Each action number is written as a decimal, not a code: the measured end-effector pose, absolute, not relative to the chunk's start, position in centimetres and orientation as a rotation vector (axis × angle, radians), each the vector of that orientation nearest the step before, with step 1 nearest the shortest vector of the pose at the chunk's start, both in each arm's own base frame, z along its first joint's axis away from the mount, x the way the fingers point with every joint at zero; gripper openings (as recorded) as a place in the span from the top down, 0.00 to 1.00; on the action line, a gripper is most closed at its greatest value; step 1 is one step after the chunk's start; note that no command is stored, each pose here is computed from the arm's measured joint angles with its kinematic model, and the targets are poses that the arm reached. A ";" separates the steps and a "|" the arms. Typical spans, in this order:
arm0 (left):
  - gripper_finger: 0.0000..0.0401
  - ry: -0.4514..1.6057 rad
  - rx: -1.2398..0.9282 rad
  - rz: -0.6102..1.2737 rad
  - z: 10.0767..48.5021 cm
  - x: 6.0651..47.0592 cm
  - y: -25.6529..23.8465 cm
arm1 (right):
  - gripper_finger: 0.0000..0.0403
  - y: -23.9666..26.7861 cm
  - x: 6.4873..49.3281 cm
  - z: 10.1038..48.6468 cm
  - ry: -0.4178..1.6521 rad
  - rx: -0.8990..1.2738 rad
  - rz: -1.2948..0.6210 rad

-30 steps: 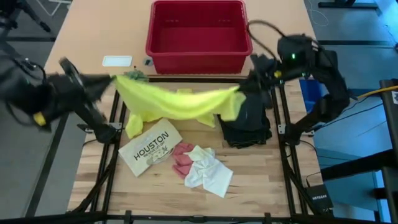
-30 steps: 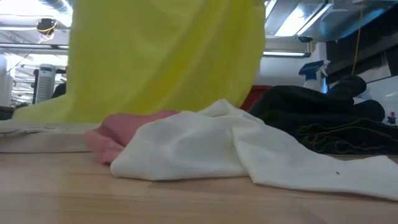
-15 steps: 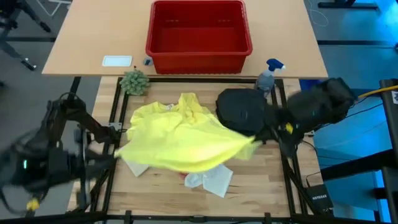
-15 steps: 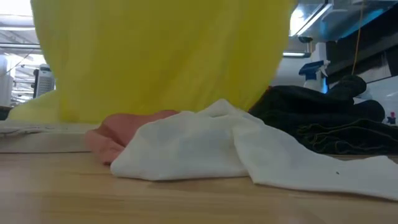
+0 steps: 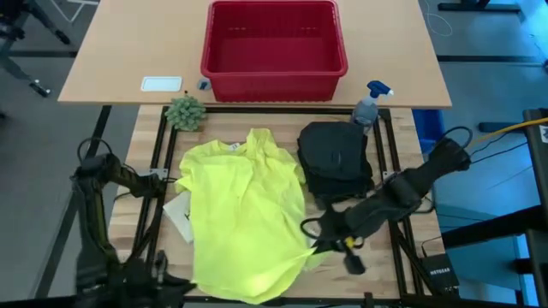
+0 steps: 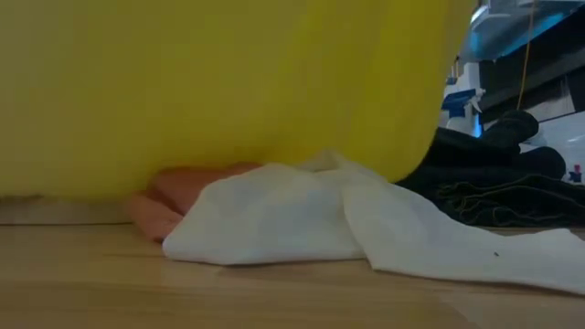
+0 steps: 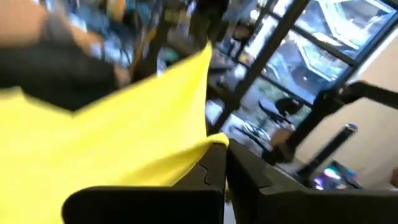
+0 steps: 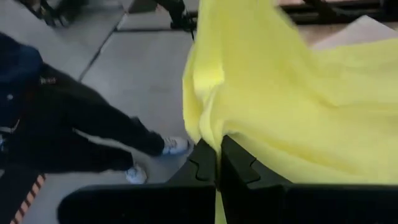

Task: Fold laundry
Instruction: Fold the yellow shirt

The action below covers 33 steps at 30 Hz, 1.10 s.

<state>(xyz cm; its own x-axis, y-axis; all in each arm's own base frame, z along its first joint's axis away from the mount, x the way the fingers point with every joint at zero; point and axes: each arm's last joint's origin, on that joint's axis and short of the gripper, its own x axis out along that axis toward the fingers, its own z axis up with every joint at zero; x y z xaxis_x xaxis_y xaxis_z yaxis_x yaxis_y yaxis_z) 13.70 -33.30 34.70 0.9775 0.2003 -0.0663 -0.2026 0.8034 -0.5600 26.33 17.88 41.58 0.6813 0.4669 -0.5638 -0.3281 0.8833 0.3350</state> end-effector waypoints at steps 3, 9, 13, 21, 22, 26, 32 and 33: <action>1.00 0.131 -0.667 0.206 30.9 15.8 -33.1 | 1.00 18.2 27.6 39.7 0.643 0.261 0.442; 1.00 0.608 -0.687 0.045 26.5 18.6 -32.5 | 1.00 18.5 28.1 37.3 0.677 0.332 0.428; 1.00 0.775 -0.766 -0.118 25.1 18.2 -33.4 | 1.00 18.8 27.6 36.4 0.752 0.359 0.434; 1.00 0.990 -1.112 -0.297 25.1 13.7 -36.3 | 1.00 20.7 25.7 33.5 0.938 0.393 0.504; 1.00 1.000 -1.150 -0.313 25.3 13.2 -36.7 | 1.00 20.9 25.6 33.1 0.945 0.397 0.522; 1.00 0.988 -1.305 -0.369 26.2 12.0 -37.6 | 1.00 21.5 25.7 32.0 0.968 0.476 0.677; 1.00 0.831 -1.375 -0.508 28.0 12.2 -38.1 | 1.00 22.3 25.7 31.6 0.952 0.568 0.872; 1.00 0.828 -1.372 -0.513 28.1 12.2 -38.1 | 1.00 22.3 25.7 31.6 0.960 0.569 0.869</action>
<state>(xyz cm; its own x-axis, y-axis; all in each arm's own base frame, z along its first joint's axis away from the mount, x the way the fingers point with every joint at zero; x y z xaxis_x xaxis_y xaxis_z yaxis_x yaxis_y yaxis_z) 12.19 -38.11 28.08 0.6276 -0.7489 -0.2127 -0.1430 0.1577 -0.9771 25.67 22.29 31.56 0.2923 0.8372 -0.4623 -0.3762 0.5451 0.7493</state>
